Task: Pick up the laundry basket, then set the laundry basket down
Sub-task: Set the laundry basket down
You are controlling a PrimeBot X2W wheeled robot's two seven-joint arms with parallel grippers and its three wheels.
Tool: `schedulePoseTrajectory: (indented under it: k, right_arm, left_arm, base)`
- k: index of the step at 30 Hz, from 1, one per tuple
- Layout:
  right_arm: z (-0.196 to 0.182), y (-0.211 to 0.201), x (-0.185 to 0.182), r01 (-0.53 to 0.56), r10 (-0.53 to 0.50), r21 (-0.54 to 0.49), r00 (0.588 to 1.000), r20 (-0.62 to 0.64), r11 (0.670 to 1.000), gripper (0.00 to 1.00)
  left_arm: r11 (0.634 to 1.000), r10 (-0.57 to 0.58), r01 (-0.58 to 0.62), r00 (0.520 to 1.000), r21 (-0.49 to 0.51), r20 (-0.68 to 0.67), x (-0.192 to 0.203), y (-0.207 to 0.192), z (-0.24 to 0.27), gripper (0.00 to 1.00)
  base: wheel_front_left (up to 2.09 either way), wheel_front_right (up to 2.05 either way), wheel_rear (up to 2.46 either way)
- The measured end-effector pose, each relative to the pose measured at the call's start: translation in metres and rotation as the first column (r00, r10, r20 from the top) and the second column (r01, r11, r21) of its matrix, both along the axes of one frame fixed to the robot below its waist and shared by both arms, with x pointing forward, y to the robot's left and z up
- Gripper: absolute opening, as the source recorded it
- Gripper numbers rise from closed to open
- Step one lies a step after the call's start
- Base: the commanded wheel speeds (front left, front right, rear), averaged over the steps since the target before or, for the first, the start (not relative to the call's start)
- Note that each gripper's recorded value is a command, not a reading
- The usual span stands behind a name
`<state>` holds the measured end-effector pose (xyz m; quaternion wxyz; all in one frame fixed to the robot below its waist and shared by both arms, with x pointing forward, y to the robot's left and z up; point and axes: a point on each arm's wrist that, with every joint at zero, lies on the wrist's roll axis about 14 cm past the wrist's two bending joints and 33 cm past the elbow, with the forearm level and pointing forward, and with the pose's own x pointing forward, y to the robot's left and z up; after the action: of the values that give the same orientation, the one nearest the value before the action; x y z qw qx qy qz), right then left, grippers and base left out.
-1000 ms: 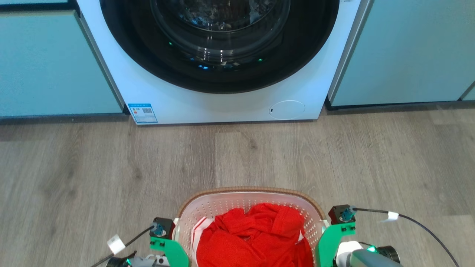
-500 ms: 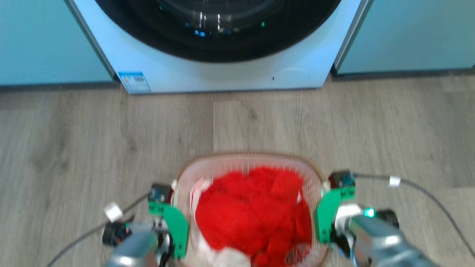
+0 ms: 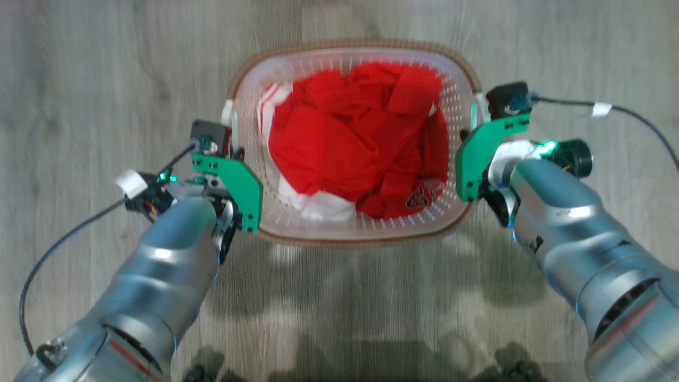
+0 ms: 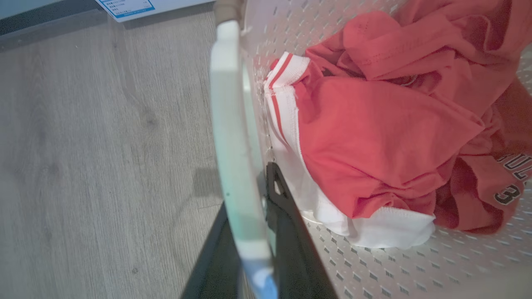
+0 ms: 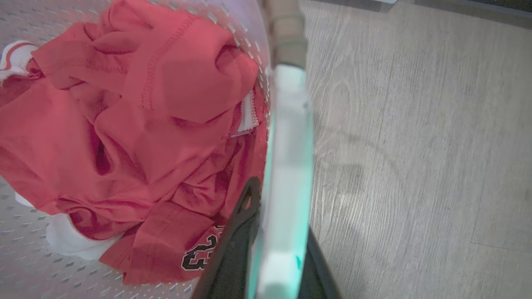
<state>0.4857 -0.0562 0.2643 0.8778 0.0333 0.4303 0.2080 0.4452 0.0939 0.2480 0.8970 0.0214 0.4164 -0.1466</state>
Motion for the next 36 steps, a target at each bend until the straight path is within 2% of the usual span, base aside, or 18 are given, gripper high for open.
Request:
schedulePoseTrajectory:
  k: [7,12,36]
  right_arm:
    - [-0.064,0.001,-0.009,-0.01,0.009,-0.006,0.994,-0.112,1.0,0.0]
    - [-0.089,0.002,-0.014,-0.013,0.012,-0.008,0.989,-0.149,1.0,0.0]
    - [-0.131,-0.004,-0.013,-0.01,0.004,-0.034,0.984,-0.176,0.999,0.0]
  left_arm:
    - [1.0,0.007,-0.007,0.996,0.007,-0.094,-0.007,0.003,-0.053,0.0]
    - [1.0,0.0,0.002,0.991,0.014,-0.131,-0.011,0.005,-0.075,0.0]
    - [1.0,-0.01,0.013,0.988,0.022,-0.156,-0.008,0.003,-0.109,0.0]
  base:
    - [0.0,0.0,0.0]
    - [0.0,0.0,0.0]
    - [0.0,0.0,0.0]
